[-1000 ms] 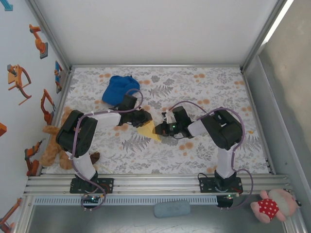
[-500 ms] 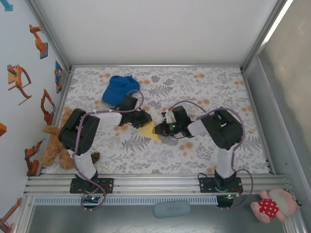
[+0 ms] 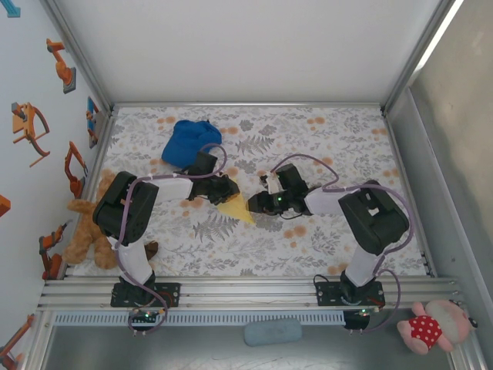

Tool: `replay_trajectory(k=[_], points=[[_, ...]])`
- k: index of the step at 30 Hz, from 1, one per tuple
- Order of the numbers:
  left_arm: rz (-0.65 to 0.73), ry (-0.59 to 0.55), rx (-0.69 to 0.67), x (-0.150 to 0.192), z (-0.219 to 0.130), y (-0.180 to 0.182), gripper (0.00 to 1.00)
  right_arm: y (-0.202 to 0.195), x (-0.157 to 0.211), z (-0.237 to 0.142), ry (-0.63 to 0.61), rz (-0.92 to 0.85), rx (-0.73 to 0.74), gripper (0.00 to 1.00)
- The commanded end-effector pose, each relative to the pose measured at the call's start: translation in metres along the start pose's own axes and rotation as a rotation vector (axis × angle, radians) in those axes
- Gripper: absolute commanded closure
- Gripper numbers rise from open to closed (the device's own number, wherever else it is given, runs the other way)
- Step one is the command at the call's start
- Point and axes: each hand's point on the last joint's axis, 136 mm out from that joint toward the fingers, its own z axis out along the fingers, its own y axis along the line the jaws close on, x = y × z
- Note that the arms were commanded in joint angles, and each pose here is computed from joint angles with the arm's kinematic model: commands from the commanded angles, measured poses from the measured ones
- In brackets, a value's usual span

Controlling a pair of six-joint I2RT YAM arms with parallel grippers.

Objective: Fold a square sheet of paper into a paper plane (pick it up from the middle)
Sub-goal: Fourth fold the wing at the center of the table.

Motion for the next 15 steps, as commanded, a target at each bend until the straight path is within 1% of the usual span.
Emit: replay_trajectory(k=[1,3,4,7,11,15], points=[[0.007,-0.001,-0.005,-0.003,0.001,-0.001,0.82,-0.011,0.002,-0.008,0.006,-0.055,0.103,0.57],[0.005,-0.001,-0.008,-0.003,0.001,-0.001,0.82,-0.010,0.003,-0.008,0.012,-0.080,0.124,0.54],[0.004,-0.002,-0.008,-0.004,0.000,0.000,0.82,-0.008,0.004,-0.007,0.017,-0.093,0.131,0.51],[0.001,-0.001,-0.014,-0.003,0.001,0.001,0.82,-0.003,0.006,-0.002,0.033,-0.144,0.168,0.48],[-0.002,0.000,-0.019,-0.004,0.001,0.002,0.82,0.000,0.009,0.006,0.057,-0.186,0.204,0.47],[-0.005,0.000,-0.022,-0.004,0.001,0.003,0.82,-0.001,0.014,0.014,0.086,-0.201,0.206,0.50]])
